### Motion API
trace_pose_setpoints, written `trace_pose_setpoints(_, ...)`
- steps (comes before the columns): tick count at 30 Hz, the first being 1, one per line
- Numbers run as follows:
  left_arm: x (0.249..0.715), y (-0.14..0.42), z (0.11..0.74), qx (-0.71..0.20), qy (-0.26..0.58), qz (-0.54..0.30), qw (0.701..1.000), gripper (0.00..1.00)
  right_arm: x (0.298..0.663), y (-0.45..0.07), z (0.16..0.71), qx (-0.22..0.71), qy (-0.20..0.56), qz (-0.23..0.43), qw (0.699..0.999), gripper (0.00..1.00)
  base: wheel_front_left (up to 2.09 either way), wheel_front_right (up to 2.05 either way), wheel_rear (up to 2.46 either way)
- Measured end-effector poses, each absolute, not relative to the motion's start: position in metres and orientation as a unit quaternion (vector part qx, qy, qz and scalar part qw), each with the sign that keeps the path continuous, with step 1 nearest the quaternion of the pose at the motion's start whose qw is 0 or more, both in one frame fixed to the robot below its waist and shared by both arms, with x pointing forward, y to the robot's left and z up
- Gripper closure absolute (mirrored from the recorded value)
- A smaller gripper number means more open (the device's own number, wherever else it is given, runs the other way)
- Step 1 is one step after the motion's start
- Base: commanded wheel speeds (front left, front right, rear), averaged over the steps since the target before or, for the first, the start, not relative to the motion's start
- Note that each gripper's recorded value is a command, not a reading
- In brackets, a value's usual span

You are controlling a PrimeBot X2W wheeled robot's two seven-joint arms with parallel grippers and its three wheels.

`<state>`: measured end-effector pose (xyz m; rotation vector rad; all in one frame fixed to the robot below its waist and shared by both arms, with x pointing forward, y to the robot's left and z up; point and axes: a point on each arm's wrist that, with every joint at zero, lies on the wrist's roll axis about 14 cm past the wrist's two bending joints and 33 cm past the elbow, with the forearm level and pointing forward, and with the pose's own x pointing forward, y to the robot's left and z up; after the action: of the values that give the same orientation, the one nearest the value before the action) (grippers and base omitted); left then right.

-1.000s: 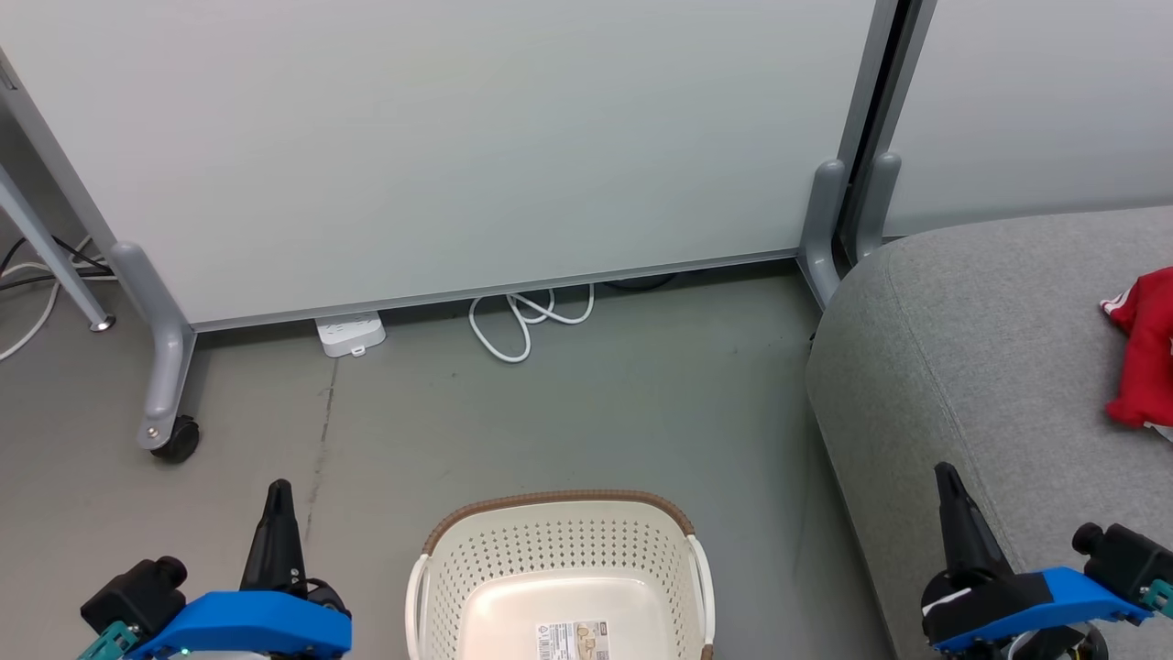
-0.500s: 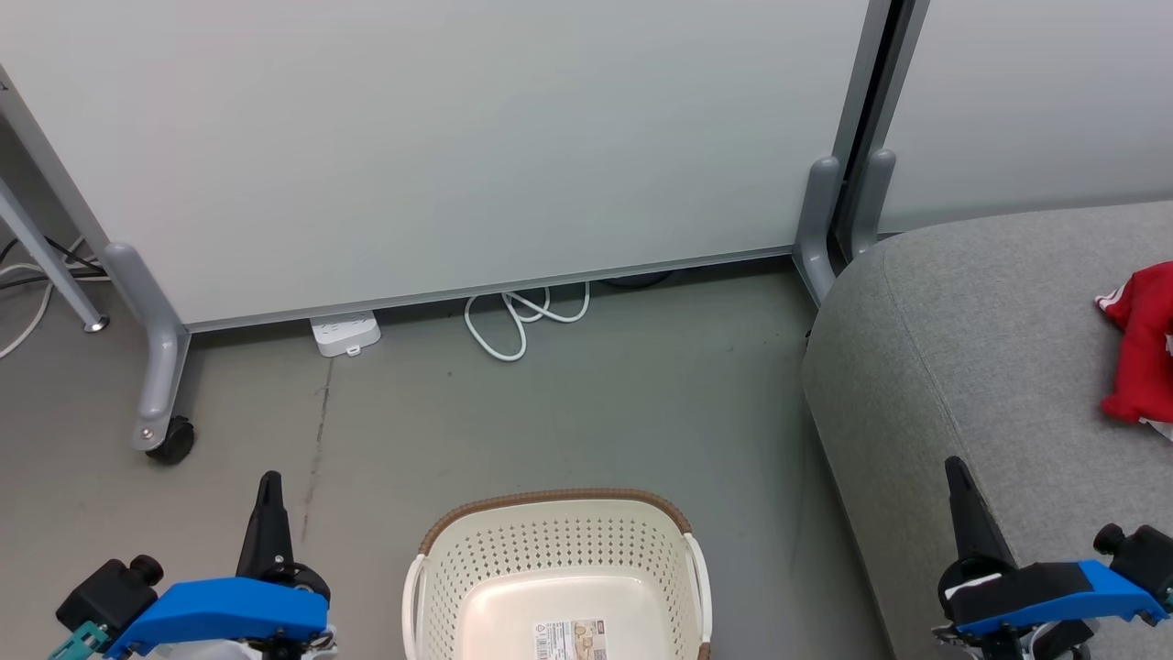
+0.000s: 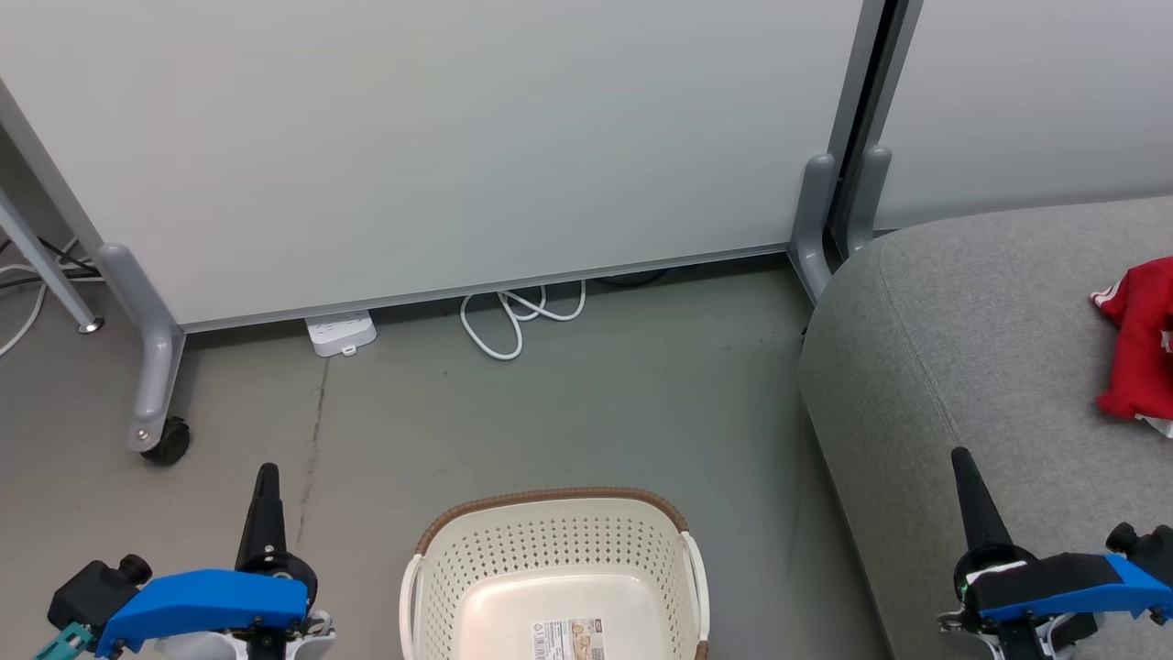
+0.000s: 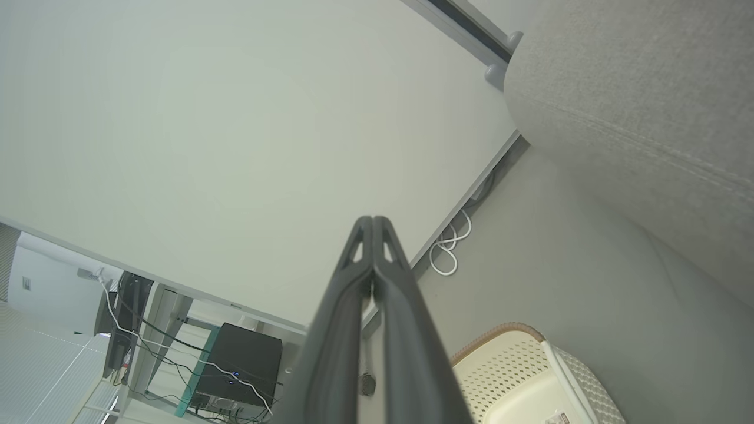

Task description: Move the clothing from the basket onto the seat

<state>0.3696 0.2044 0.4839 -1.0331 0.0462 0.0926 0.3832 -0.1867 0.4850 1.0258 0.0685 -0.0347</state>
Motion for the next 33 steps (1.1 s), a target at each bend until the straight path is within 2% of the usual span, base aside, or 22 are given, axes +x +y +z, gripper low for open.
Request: trace_pose_setpoints(33,0.3795,0.2017,0.4929,-0.625,0.016,0.027,0.78,1.0,0.3858,-0.1942,0.4939,0.623,0.02,-0.015,0.782,1.0,0.0,0.0,0.0)
